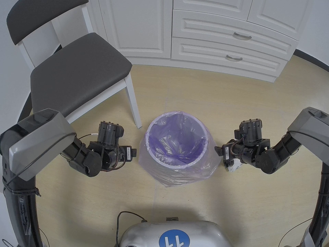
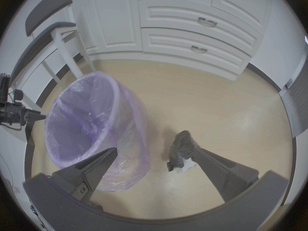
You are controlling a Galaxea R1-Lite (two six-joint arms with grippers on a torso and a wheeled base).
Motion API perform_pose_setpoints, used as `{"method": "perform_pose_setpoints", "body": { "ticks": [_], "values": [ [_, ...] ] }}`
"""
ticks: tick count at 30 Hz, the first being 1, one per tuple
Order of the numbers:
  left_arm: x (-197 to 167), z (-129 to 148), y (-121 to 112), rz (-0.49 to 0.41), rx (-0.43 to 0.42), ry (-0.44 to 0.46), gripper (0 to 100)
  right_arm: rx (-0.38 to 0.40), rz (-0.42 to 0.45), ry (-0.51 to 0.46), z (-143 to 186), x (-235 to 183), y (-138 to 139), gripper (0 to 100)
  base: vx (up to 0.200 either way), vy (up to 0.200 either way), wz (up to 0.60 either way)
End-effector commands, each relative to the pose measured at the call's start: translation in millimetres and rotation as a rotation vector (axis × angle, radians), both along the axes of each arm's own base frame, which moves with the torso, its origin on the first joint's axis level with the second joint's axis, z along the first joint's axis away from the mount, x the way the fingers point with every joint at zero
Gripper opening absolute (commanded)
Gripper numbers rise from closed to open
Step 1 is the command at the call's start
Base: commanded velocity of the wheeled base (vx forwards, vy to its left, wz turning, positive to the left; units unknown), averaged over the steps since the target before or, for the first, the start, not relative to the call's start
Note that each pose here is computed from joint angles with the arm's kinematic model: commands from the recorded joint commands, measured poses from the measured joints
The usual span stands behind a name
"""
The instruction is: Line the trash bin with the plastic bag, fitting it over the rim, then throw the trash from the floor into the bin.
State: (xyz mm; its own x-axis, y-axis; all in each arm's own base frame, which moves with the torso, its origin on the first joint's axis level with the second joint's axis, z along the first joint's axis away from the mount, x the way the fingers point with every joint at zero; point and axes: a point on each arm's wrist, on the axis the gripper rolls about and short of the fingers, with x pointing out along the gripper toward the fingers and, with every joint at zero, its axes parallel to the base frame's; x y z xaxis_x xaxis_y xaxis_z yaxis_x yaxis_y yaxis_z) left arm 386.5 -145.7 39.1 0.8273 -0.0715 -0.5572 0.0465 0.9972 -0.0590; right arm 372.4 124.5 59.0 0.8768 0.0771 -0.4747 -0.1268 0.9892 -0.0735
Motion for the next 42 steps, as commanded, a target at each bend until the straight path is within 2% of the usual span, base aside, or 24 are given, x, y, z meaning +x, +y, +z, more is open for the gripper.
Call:
{"method": "perform_pose_setpoints", "body": {
  "ticks": [1, 9, 15, 18, 24, 26, 27, 32, 34, 42],
  "values": [
    [-12, 35, 5, -0.003, -0.025, -0.064, 100, 0.001, -0.047, -0.027, 4, 15, -20, 100, 0.000, 0.000, 0.00],
    [-16, 40, 5, -0.007, -0.030, -0.074, 100, 0.007, -0.081, -0.010, -34, 47, -22, 100, 0.000, 0.000, 0.00],
    [-17, 38, 1, -0.011, -0.029, -0.079, 100, 0.057, -0.108, -0.033, -57, 68, -16, 100, 0.000, 0.000, 0.00],
    [-17, 37, 0, -0.014, -0.029, -0.077, 100, 0.063, -0.105, -0.033, -65, 71, -13, 100, 0.000, 0.000, 0.00],
    [-18, 41, 0, -0.014, -0.032, -0.088, 100, 0.072, -0.071, -0.048, -104, 76, 7, 100, 0.000, 0.000, 0.00],
    [-18, 41, 0, -0.015, -0.031, -0.088, 100, 0.073, -0.068, -0.049, -107, 77, 9, 100, 0.000, 0.000, 0.00],
    [-19, 41, 0, -0.015, -0.031, -0.088, 100, 0.077, -0.049, -0.057, -120, 76, 18, 100, 0.000, 0.000, 0.00],
    [-18, 41, 1, -0.014, -0.030, -0.088, 100, 0.134, -0.036, -0.053, -122, 73, 31, 100, 0.000, 0.000, 0.00],
    [-18, 40, 2, -0.013, -0.027, -0.084, 100, 0.135, -0.039, -0.054, -122, 74, 29, 100, 0.000, 0.000, 0.00],
    [-16, 21, 6, -0.031, 0.028, -0.030, 100, 0.150, -0.056, -0.100, -93, 76, 21, 100, 0.000, 0.000, 0.00]
  ]
}}
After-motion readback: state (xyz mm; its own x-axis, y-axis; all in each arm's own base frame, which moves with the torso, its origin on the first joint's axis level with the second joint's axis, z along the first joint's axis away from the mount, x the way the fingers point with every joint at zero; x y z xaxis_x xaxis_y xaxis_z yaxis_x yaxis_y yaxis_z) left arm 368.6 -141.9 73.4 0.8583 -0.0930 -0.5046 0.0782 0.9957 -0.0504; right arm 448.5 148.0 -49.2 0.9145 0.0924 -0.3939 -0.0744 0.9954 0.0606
